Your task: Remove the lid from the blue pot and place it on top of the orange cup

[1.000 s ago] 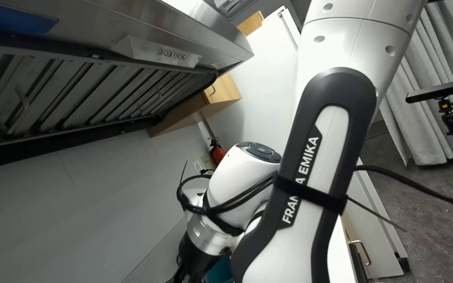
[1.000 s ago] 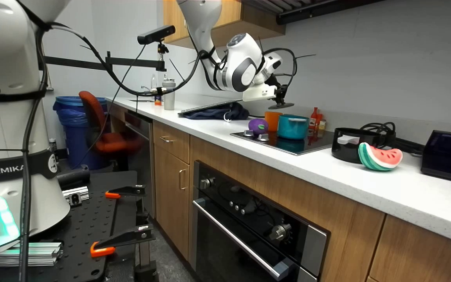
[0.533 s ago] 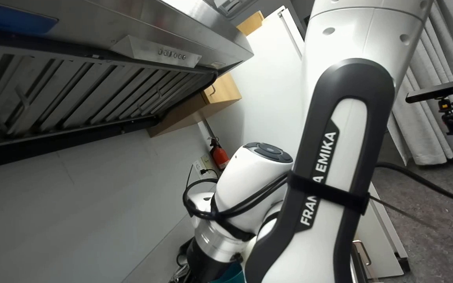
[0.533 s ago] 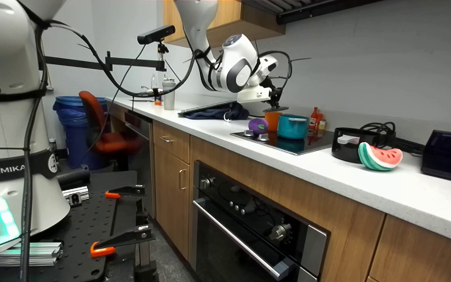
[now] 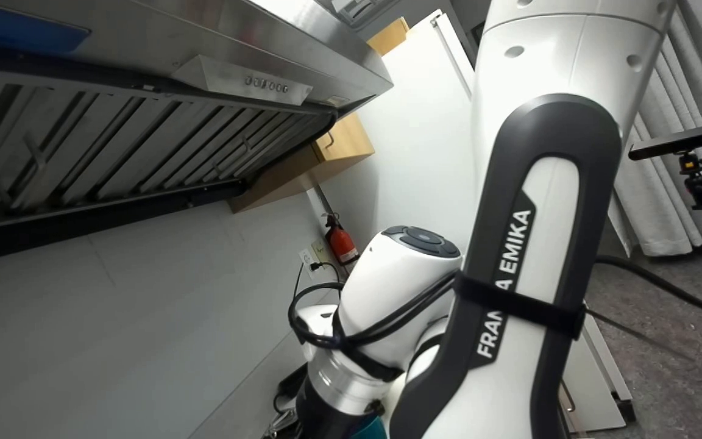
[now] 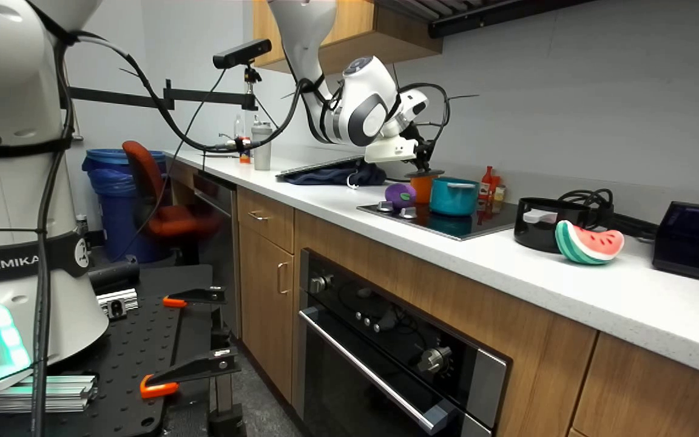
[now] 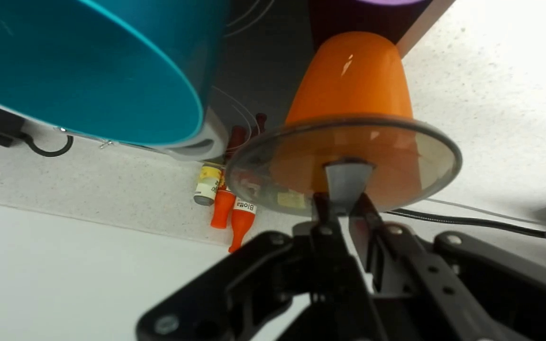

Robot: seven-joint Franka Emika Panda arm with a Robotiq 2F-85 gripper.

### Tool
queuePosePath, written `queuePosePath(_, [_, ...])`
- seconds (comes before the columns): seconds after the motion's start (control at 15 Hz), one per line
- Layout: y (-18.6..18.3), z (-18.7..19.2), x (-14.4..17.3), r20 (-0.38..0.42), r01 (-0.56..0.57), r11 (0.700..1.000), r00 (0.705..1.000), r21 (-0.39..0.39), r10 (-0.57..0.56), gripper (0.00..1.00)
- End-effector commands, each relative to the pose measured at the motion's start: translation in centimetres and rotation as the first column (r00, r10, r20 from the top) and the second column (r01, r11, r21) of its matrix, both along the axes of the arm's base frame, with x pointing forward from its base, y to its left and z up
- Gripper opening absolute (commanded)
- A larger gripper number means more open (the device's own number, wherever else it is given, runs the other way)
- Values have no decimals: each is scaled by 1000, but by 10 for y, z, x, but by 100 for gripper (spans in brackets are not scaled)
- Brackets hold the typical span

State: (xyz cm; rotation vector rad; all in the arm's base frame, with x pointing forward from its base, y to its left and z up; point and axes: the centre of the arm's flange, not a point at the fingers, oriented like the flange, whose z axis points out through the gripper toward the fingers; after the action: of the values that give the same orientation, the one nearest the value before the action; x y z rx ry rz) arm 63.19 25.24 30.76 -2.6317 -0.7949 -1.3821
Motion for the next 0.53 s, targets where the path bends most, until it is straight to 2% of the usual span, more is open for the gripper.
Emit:
queuePosePath(0.0, [3,7,4,-9,-17,1000,1000,-19,17,3])
queuePosePath(0.2, [6,7,6,-11,-17,1000,1000,-19,17,3])
queuePosePath(0.33, [7,6,7,-25,-16,1000,1000,-22,15,41])
queuePosePath(0.47, [8,3,7,-45,-20,999,999,-32,19,54])
